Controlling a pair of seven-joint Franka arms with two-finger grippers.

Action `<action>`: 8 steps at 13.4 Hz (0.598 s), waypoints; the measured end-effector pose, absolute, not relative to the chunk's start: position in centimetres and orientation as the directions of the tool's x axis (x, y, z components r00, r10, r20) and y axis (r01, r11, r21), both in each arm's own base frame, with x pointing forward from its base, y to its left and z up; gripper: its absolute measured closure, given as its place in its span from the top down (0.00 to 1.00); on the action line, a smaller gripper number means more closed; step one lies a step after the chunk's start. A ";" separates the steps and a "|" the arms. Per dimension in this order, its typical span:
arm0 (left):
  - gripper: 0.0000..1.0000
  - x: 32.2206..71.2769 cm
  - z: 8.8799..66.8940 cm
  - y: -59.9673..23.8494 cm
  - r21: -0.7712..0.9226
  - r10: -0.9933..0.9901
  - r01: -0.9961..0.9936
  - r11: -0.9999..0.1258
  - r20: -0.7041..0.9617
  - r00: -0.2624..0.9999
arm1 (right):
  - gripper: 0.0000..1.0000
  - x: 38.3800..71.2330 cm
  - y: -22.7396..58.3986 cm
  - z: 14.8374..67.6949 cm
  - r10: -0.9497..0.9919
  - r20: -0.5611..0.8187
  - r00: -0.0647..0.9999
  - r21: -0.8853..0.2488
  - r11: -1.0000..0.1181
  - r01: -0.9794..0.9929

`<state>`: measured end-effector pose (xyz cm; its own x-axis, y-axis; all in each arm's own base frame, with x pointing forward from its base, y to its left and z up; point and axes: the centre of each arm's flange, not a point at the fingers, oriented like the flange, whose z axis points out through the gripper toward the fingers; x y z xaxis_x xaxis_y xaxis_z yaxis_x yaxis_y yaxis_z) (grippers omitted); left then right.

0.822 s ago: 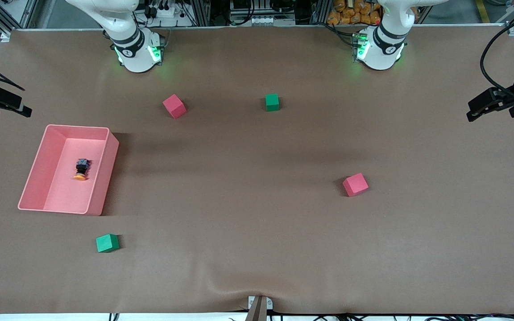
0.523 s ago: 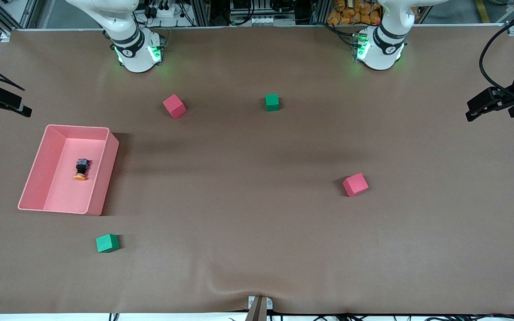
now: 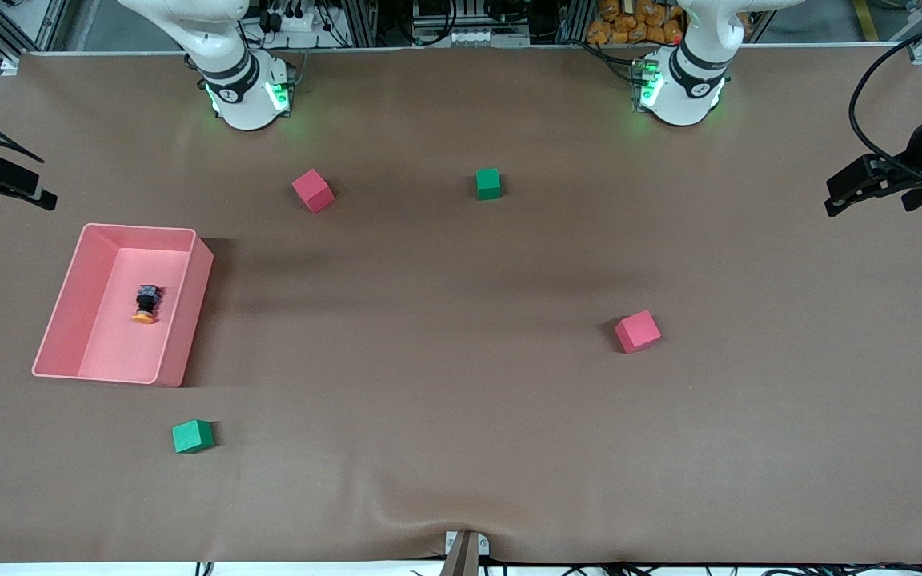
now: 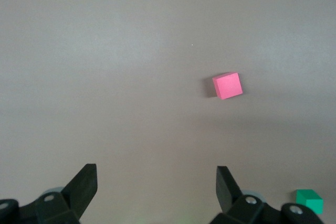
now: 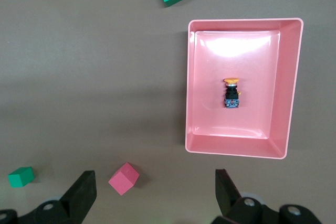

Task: Place and upright button with both arms
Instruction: 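Move the right gripper toward the pink tray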

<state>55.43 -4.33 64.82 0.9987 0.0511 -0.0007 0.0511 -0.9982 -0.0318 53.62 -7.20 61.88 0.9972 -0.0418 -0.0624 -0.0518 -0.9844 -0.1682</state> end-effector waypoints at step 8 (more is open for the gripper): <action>1.00 55.4 64.7 -5.6 -0.031 0.021 0.021 -0.999 -0.003 1.000 | 1.00 55.6 -9.0 58.1 -0.058 -0.113 0.992 -0.087 -0.994 -0.068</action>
